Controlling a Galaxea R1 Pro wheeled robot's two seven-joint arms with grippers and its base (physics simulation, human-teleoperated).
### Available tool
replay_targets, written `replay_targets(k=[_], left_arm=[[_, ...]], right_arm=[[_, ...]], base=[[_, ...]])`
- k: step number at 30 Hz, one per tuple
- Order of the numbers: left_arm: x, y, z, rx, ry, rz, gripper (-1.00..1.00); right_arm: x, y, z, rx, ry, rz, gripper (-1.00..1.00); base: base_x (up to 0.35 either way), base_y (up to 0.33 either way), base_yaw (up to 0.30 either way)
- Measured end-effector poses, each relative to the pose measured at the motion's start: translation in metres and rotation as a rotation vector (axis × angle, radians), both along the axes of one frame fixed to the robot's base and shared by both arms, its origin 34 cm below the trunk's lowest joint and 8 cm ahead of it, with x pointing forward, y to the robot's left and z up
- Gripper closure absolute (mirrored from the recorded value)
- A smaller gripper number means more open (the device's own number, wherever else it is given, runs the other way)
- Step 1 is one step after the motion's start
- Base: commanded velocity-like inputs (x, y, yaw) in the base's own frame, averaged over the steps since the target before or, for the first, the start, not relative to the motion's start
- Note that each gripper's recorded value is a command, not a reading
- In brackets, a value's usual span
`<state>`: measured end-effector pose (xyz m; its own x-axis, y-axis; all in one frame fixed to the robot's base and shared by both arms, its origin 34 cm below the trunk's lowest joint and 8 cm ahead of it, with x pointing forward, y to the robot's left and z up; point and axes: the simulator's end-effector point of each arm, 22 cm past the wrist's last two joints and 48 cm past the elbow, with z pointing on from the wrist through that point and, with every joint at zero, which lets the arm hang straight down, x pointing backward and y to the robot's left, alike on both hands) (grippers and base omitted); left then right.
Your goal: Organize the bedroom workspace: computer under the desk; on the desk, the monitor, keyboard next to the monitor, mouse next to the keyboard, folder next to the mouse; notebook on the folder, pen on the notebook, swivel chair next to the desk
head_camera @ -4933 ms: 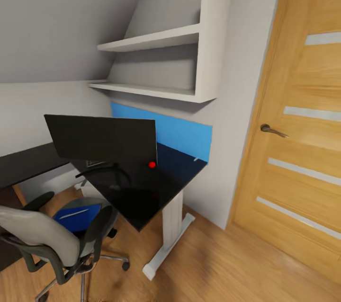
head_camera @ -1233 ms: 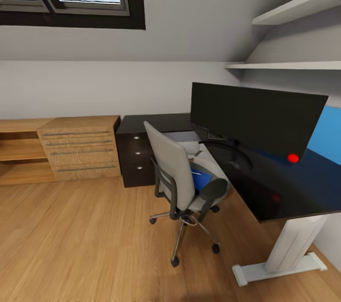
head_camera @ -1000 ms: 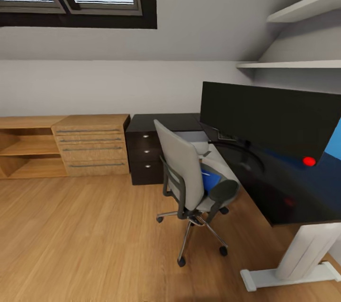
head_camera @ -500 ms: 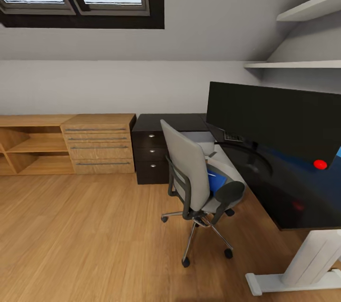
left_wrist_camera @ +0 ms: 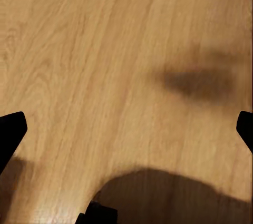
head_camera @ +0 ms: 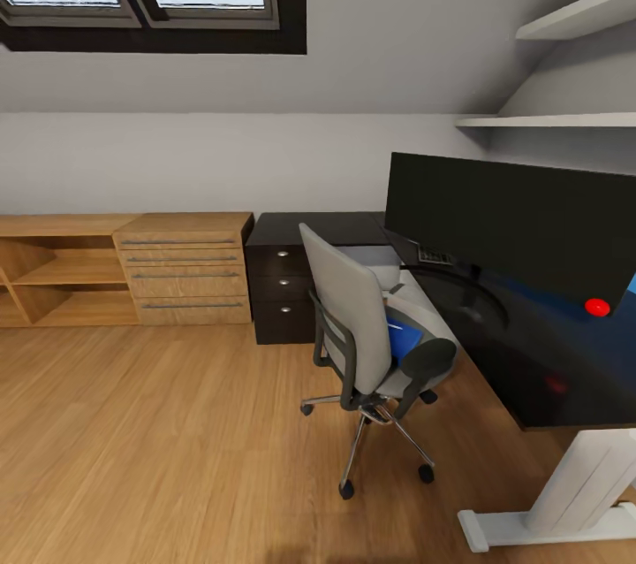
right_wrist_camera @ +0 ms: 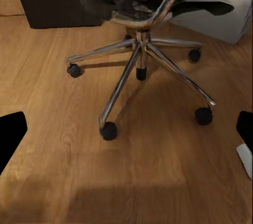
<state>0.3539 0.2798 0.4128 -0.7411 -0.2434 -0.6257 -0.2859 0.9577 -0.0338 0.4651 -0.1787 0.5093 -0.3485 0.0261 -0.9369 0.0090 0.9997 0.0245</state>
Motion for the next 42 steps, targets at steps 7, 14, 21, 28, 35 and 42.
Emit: replay_targets(k=[7, 14, 21, 28, 35, 42], left_arm=[[0.179, -0.012, 0.160, -0.018, -0.130, 0.019, -1.00], [0.289, -0.047, 0.291, -0.063, -0.283, 0.005, -1.00], [0.313, -0.094, 0.325, -0.052, -0.284, -0.111, -1.00], [0.297, -0.117, 0.309, -0.056, -0.255, -0.164, -1.00], [0.282, -0.088, 0.307, -0.029, -0.344, -0.115, -1.00], [0.261, -0.072, 0.307, -0.016, -0.396, -0.099, -1.00]], right_arm=[[0.134, 0.001, 0.100, -0.006, -0.108, -0.059, -1.00], [0.200, -0.009, 0.148, -0.046, -0.001, -0.072, -1.00], [0.212, -0.012, 0.159, -0.047, 0.018, -0.078, -1.00], [0.211, -0.012, 0.158, -0.033, 0.023, -0.084, -1.00], [0.192, -0.014, 0.140, 0.025, 0.051, -0.113, -1.00], [0.166, -0.015, 0.132, 0.047, 0.024, -0.120, -1.00]], base=[[0.000, 0.000, 0.000], [0.000, 0.000, 0.000], [0.000, 0.000, 0.000], [0.000, 0.000, 0.000], [0.000, 0.000, 0.000], [0.000, 0.000, 0.000]])
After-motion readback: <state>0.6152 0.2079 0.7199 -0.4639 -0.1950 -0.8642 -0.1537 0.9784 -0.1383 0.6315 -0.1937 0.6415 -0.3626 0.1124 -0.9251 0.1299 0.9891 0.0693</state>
